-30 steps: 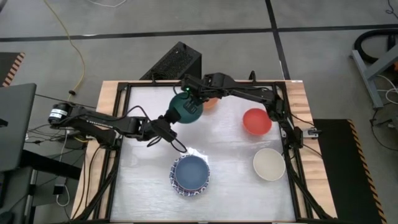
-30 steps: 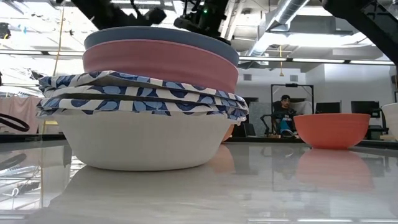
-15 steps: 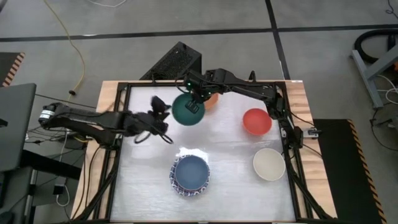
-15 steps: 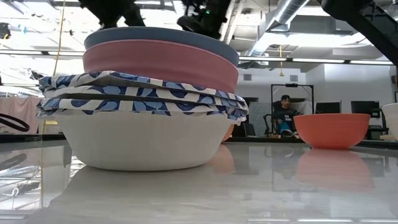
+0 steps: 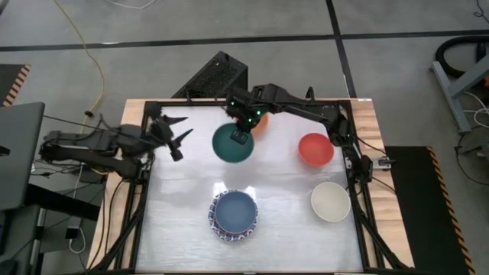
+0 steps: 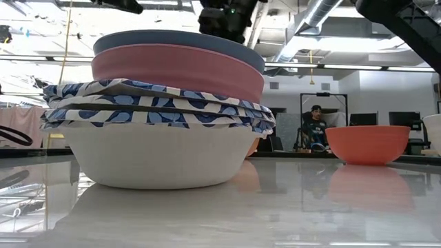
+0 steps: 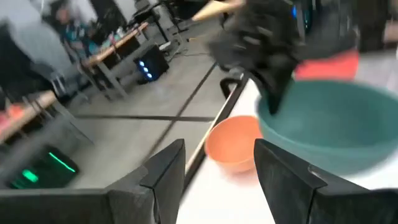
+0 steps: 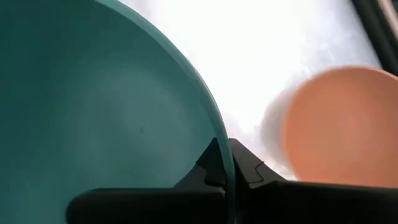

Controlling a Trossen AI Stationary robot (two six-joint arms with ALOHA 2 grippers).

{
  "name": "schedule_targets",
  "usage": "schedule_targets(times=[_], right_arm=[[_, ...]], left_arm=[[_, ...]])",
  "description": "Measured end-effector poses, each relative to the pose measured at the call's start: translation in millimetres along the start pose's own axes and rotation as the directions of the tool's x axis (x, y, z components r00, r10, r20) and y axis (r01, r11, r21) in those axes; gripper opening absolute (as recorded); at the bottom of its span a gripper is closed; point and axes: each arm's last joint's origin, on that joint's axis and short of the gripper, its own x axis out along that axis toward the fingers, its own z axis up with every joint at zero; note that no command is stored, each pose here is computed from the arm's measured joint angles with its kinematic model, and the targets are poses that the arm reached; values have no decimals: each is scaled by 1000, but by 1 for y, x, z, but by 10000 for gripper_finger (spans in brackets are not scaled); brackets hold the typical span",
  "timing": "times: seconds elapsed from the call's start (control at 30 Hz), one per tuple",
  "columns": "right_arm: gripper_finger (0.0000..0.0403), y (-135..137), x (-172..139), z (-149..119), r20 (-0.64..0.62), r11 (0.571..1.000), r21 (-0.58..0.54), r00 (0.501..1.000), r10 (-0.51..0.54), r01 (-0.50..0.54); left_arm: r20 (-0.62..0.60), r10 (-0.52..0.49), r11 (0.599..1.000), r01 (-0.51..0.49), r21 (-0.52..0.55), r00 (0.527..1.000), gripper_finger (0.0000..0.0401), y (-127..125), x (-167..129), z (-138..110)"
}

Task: Nest bowls inside each other
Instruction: Stack the green bowl into the blue bowl

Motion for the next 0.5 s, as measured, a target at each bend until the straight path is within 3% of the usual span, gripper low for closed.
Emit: schedule_targets(times=[0.13,0.27,0.37,0.5], right_arm=[[10,27,2,-5,-8,995,-98,1000,29,-30],[10,55,3,-12,-28,975,-202,996,84,-87],[10,76,3,-19,-39,950,-290,993,108,-114],[10,101,2,-27,-58,898,-408,986,155,-165]], left_arm=[[33,3,971,5,-240,999,181,11,-13,-1],[62,-8,917,32,-397,998,181,19,-22,-2],[91,-37,884,75,-462,995,181,22,-26,-2],[96,-35,876,77,-477,995,181,23,-28,-2]])
